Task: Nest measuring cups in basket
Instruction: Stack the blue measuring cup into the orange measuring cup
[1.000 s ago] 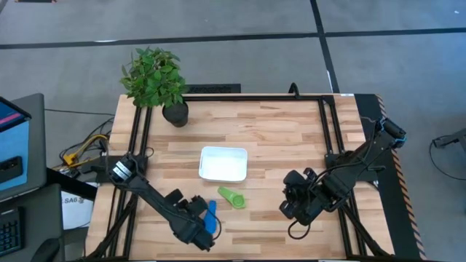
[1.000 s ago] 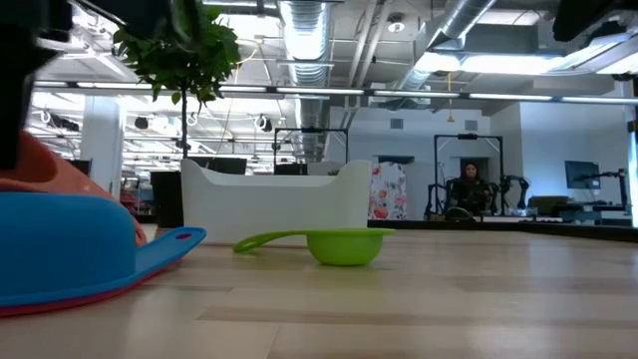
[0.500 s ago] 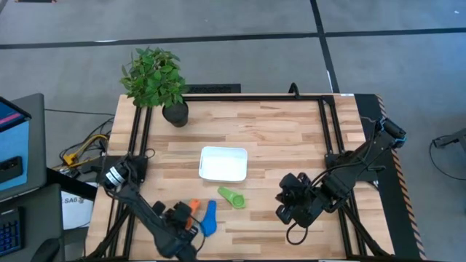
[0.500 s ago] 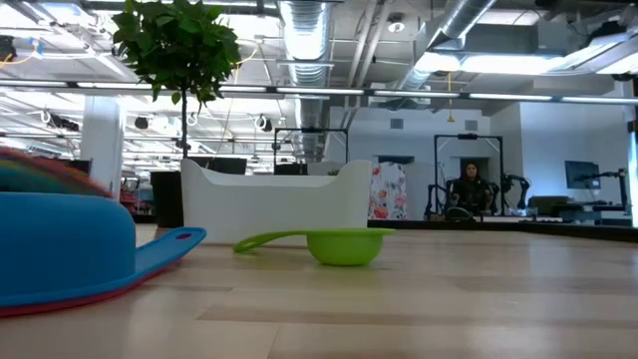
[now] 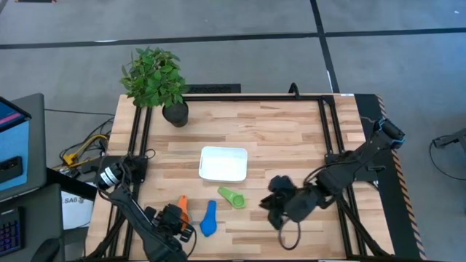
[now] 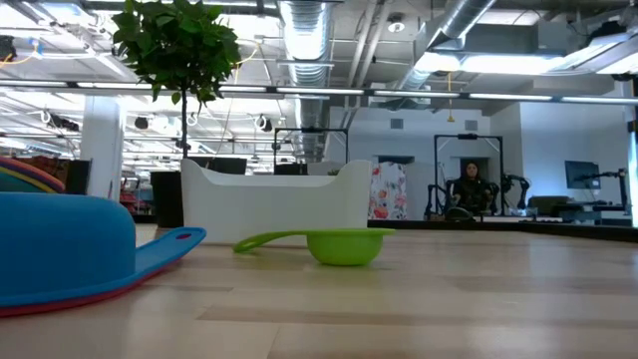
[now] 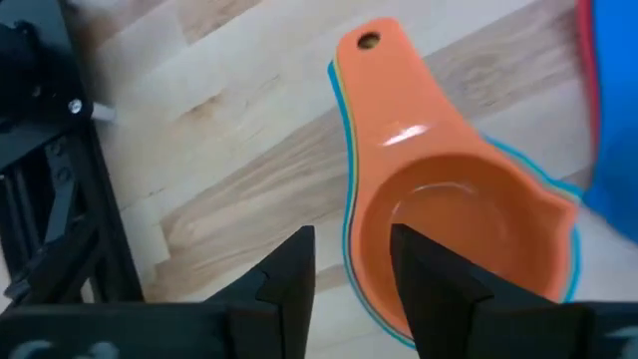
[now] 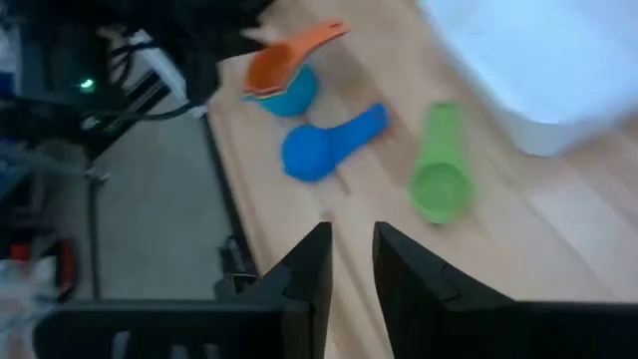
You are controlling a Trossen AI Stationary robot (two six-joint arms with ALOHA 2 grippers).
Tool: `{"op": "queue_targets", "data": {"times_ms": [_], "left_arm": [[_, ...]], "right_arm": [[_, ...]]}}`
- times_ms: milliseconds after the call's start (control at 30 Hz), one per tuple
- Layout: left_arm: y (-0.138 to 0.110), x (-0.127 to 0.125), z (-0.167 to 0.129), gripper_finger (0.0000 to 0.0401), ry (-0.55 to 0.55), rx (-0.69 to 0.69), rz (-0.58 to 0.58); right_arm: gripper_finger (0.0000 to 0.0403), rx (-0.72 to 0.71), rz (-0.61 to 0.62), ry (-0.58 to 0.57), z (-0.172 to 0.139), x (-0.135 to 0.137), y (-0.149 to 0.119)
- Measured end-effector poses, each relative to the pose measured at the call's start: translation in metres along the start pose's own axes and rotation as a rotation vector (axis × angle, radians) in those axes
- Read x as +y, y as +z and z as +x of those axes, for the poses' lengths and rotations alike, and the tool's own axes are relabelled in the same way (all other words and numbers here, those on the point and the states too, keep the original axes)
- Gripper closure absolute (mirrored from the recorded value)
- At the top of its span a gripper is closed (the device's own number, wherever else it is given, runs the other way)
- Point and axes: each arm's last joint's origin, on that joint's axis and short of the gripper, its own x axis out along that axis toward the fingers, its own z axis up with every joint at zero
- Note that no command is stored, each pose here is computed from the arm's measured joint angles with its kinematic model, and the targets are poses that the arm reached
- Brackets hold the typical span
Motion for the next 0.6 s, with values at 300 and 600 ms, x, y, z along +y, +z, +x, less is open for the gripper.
{"op": "queue_targets", "data": {"times_ms": [300,600], "left_arm": [[0.027,0.024,-0.034,0.0266,-0.188,-0.057,-0.028],[0.048,0.038,-0.024,0.0278,-0.399,-0.162,0.006]], "right_arm": [[0.0258,0.141,-0.088,0.253,0.099,0.003,0.010],[0.0245,0.261,-0.026,0.146,0.137,-0.015,0.014]]}}
